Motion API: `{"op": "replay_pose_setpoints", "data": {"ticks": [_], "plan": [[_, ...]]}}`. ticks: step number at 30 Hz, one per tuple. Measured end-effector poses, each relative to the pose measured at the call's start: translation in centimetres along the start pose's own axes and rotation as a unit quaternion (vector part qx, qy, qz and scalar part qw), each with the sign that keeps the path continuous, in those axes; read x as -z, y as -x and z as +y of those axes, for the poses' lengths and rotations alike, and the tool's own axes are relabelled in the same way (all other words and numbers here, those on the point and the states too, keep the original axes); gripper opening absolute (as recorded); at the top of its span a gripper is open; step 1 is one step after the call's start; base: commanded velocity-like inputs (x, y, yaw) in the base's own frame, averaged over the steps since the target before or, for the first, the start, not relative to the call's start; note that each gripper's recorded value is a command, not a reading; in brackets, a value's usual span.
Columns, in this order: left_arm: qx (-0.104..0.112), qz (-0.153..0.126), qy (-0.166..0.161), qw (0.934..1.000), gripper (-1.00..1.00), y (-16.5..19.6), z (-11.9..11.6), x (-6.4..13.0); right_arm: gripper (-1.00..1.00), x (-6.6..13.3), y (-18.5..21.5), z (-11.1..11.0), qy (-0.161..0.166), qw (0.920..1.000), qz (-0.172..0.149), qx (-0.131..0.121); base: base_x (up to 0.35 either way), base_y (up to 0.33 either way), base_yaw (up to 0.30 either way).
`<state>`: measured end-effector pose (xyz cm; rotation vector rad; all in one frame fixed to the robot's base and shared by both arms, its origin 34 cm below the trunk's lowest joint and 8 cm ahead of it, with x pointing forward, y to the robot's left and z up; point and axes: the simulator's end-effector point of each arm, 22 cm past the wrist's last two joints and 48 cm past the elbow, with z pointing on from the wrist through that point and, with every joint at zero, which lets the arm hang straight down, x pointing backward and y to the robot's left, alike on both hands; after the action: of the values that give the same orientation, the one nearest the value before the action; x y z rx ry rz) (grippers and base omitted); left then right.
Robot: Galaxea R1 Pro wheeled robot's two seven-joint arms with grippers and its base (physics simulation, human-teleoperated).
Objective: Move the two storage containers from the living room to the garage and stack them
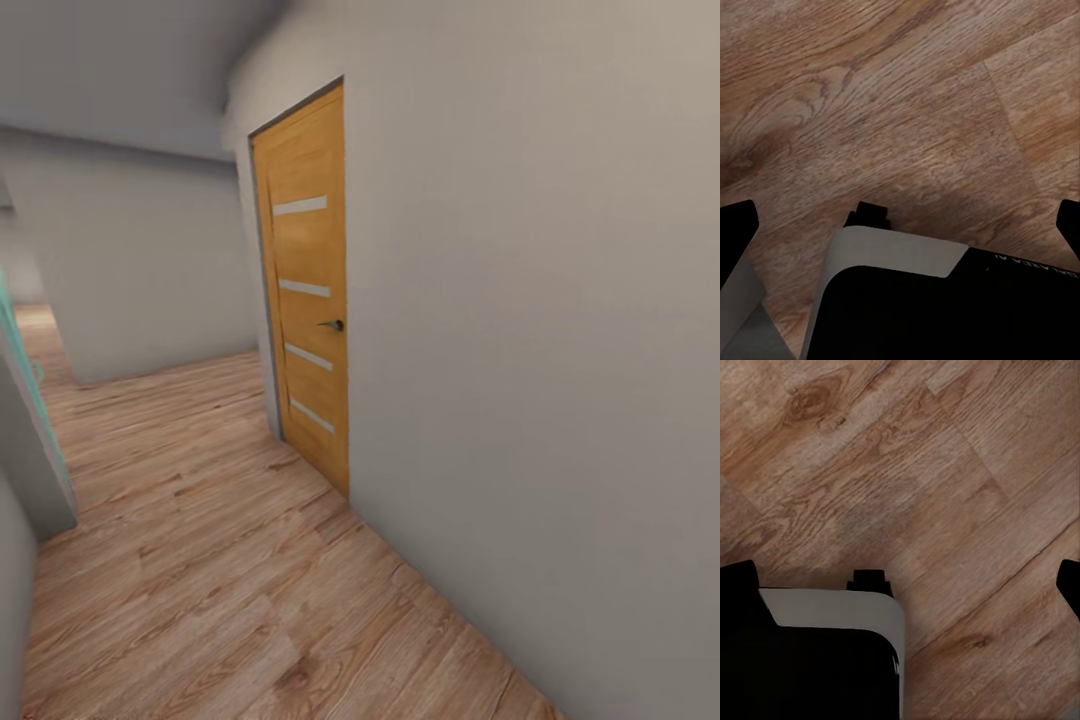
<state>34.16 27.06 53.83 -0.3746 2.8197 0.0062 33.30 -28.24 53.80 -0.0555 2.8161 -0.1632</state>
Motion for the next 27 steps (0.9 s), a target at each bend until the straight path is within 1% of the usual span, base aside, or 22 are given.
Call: {"op": "replay_pose_setpoints", "data": {"ticks": [4,7,10,22,27], "plan": [[0.006,0.0,-0.003,1.0,1.0,-0.07,-0.46,0.01,1.0,-0.03,0.0,-0.27,0.0,1.0,0.0,0.004,0.0,0.0,0.003],[0.006,0.001,-0.004,1.0,1.0,-0.17,-0.68,0.02,1.0,-0.01,0.01,-0.07,0.001,1.0,0.0,0.004,0.007,0.0,0.0],[0.008,0.002,-0.003,1.0,1.0,-0.23,-0.42,0.03,1.0,0.0,0.01,-0.12,0.001,1.0,-0.001,0.005,0.179,-0.053,0.0],[0.012,0.006,0.0,0.9999,1.0,-0.54,-0.07,0.04,1.0,0.03,-0.01,-0.03,-0.001,1.0,0.0,0.004,0.303,-0.01,0.001],[0.011,0.006,0.0,0.9999,1.0,-0.56,-0.06,0.05,1.0,0.03,0.03,-0.05,-0.001,1.0,-0.001,0.005,0.319,0.0,0.157]]}}
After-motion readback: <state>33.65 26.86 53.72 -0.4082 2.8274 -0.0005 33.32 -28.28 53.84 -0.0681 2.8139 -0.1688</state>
